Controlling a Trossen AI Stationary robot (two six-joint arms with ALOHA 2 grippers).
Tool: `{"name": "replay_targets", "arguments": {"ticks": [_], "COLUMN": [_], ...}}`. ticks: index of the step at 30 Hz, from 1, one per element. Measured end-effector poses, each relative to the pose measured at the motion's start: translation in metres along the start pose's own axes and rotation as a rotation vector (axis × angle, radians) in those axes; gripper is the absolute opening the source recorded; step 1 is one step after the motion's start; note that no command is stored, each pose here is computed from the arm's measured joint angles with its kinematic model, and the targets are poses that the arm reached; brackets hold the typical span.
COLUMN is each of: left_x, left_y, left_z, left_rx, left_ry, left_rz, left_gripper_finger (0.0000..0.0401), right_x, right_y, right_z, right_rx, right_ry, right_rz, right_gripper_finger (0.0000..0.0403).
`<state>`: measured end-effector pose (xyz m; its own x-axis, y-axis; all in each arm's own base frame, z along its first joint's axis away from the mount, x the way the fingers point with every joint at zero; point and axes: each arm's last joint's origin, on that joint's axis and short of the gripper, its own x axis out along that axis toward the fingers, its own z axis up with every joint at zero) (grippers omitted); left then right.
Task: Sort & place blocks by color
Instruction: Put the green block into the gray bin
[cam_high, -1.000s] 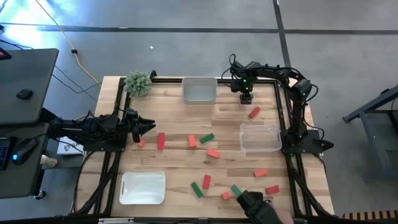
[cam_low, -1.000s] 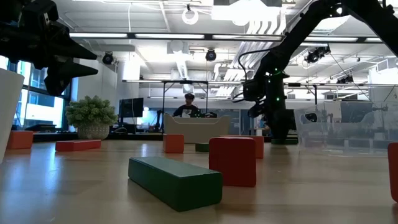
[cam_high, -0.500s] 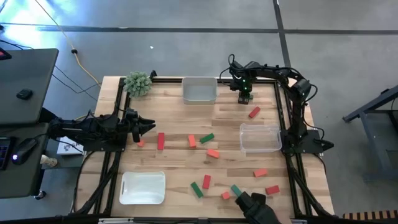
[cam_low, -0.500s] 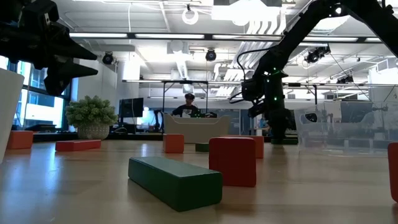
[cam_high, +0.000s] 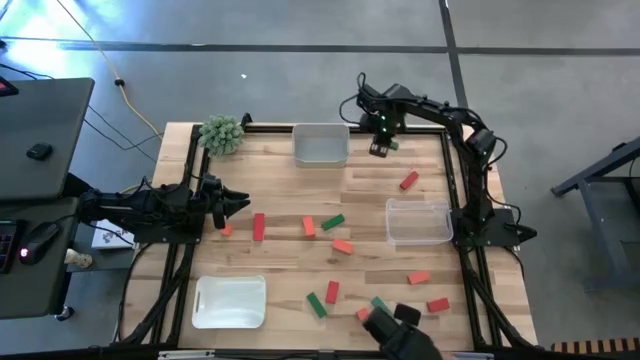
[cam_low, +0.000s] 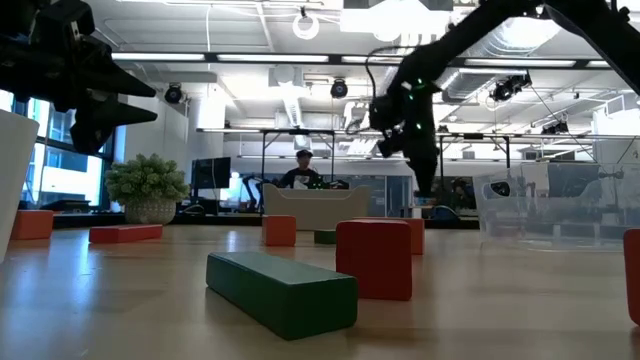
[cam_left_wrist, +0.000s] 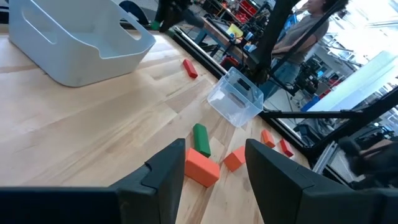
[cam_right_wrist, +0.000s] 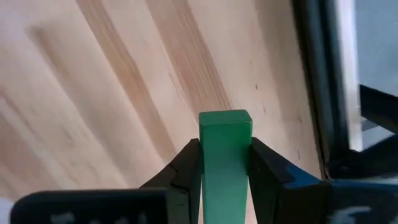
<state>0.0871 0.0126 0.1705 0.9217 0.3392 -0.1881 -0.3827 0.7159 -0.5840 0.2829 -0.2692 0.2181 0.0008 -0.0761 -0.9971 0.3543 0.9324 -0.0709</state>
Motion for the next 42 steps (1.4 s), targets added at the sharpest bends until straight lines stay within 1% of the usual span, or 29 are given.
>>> {"name": "replay_targets", "arguments": {"ticks": [9, 14, 22, 28, 31, 32, 38, 42], "left_x": [0.000, 0.000, 0.000, 0.000, 0.000, 0.000, 0.000, 0.000], "left_y": [0.000, 0.000, 0.000, 0.000, 0.000, 0.000, 0.000, 0.000], "left_z": [0.000, 0.000, 0.000, 0.000, 0.000, 0.000, 0.000, 0.000], "left_rx": [0.000, 0.000, 0.001, 0.001, 0.001, 0.001, 0.001, 0.001], "left_ry": [0.001, 0.001, 0.001, 0.002, 0.001, 0.001, 0.001, 0.001], "left_rz": [-0.002, -0.003, -0.003, -0.002, -0.002, -0.002, -0.002, -0.003], "left_gripper_finger": [0.0156, 0.0156, 0.0156, 0.0156, 0.0156, 0.0156, 0.0156, 0.0156], "right_x": [-0.076, -0.108, -0.129, -0.139, -0.136, -0.130, -0.074, -0.041], "right_y": [0.013, 0.023, 0.042, 0.063, 0.073, 0.076, 0.087, 0.091], "right_z": [0.036, 0.052, 0.074, 0.087, 0.096, 0.099, 0.122, 0.128], "right_rx": [0.078, 0.117, 0.220, 0.237, 0.214, 0.206, 0.153, 0.123], "right_ry": [-0.292, -0.477, -0.723, -0.854, -0.879, -0.865, -0.719, -0.600], "right_rz": [-0.078, -0.104, -0.084, -0.057, -0.050, -0.048, -0.038, -0.028], "right_gripper_finger": [0.0074, 0.0074, 0.0074, 0.0074, 0.0074, 0.0074, 0.0074, 0.0074]}}
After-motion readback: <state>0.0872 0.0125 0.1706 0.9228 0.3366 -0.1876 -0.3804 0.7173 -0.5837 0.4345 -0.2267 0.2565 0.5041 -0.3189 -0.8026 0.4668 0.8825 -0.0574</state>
